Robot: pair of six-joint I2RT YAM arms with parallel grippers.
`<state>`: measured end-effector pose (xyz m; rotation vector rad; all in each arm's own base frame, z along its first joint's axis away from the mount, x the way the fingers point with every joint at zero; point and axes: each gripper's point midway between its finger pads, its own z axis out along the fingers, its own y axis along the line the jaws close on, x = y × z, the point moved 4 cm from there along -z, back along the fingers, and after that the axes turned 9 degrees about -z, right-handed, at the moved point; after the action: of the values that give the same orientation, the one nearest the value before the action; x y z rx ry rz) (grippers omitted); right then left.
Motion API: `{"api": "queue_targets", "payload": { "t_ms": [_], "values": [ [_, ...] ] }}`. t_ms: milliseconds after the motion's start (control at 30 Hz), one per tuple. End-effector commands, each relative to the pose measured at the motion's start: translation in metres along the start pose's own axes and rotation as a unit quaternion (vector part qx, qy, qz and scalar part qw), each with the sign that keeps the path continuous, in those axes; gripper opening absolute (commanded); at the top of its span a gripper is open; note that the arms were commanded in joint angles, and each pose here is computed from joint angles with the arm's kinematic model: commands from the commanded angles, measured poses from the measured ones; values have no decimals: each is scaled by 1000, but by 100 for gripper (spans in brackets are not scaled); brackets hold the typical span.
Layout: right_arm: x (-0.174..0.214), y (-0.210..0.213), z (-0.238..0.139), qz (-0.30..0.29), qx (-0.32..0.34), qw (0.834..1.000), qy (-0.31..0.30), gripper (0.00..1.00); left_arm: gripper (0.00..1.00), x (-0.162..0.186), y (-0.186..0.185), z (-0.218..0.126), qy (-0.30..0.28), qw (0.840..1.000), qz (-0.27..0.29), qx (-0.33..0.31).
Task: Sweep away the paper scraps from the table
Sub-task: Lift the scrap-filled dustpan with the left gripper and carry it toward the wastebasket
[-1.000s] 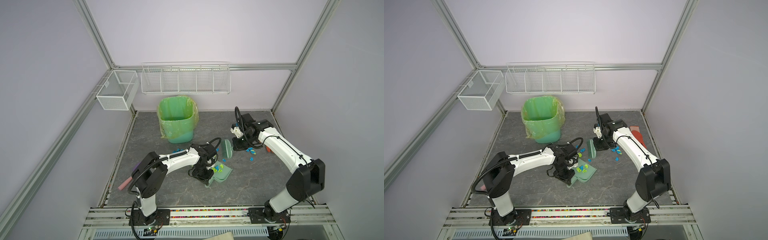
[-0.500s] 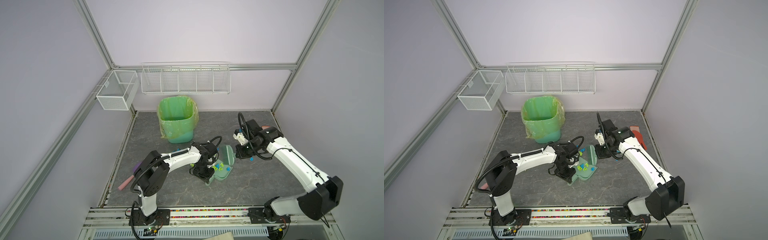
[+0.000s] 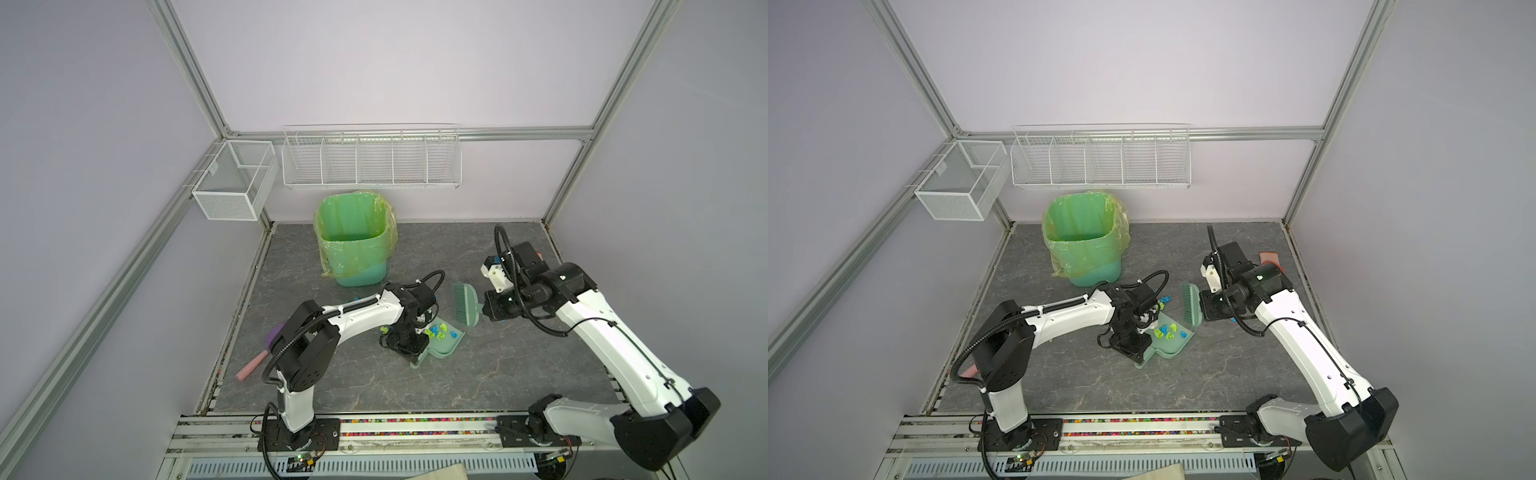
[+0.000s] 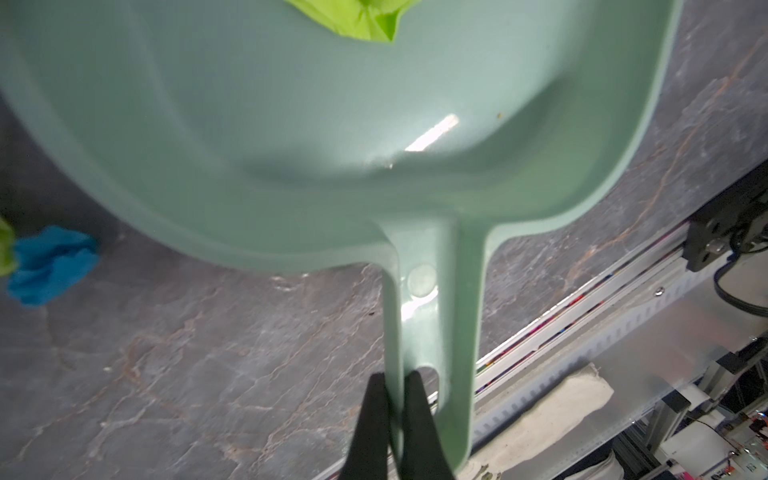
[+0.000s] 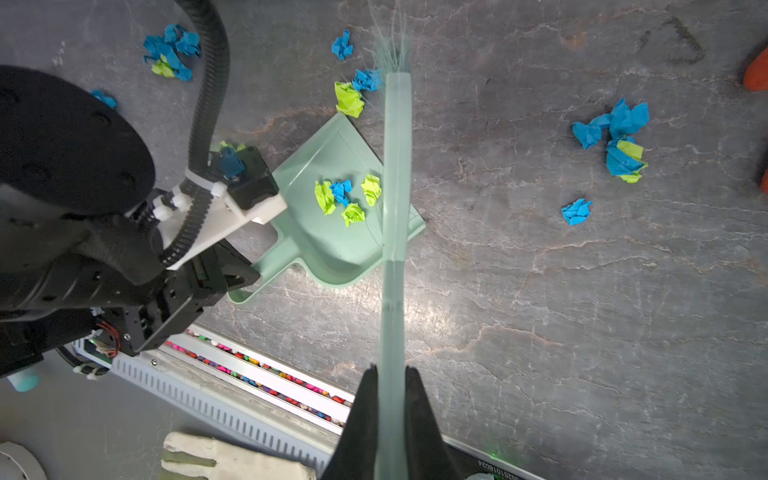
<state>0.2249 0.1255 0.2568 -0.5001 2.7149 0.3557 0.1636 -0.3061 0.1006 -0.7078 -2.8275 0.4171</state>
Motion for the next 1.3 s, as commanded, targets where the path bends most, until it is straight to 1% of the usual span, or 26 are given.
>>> {"api": "queue_targets", "payload": {
  "t_ms": [0, 100, 200, 233, 333, 400, 467, 533, 667, 867, 967, 1067, 1167, 1267],
  "values": [
    [-21, -7, -3, 39, -37, 997, -60, 7, 0, -1, -5, -16, -23, 1000, 12, -10],
    [-28, -19, 0, 45, -16, 997, -56, 7, 0, -2, -3, -25, -40, 999, 10, -23],
    [-32, -30, 4, 51, 9, 997, -57, 7, 0, -5, 3, -38, -62, 996, 7, -62],
    [-33, -33, 4, 56, 16, 996, -61, 7, 0, -7, 2, -43, -70, 995, 8, -64],
    [-42, -36, -1, 81, -3, 992, -93, 7, 0, -9, -8, -55, -85, 995, 9, -40],
    [-53, -39, -5, 88, -4, 989, -120, 7, 0, -8, -14, -61, -89, 996, 10, -22],
    [-59, -42, -7, 91, -1, 988, -125, 7, 0, -8, -18, -66, -94, 995, 10, -13],
    [-63, -43, -8, 87, 0, 989, -123, 7, 0, -7, -18, -70, -99, 995, 9, -16],
    [-65, -44, -11, 89, 6, 988, -129, 7, 0, -11, -10, -78, -116, 992, 2, -48],
    [-63, -52, -10, 93, 32, 987, -129, 7, 0, -17, -4, -97, -144, 989, -13, -42],
    [-61, -55, -9, 89, 42, 987, -125, 7, 0, -20, 1, -111, -155, 986, -16, -62],
    [-58, -55, -6, 89, 40, 988, -119, 7, 0, -25, 4, -126, -167, 982, -8, -88],
    [-53, -54, -5, 90, 37, 988, -117, 7, 0, -34, 11, -153, -190, 974, -6, -123],
    [-47, -54, -6, 90, 41, 988, -116, 7, 0, -43, 16, -178, -216, 969, -10, -123]
  ]
}}
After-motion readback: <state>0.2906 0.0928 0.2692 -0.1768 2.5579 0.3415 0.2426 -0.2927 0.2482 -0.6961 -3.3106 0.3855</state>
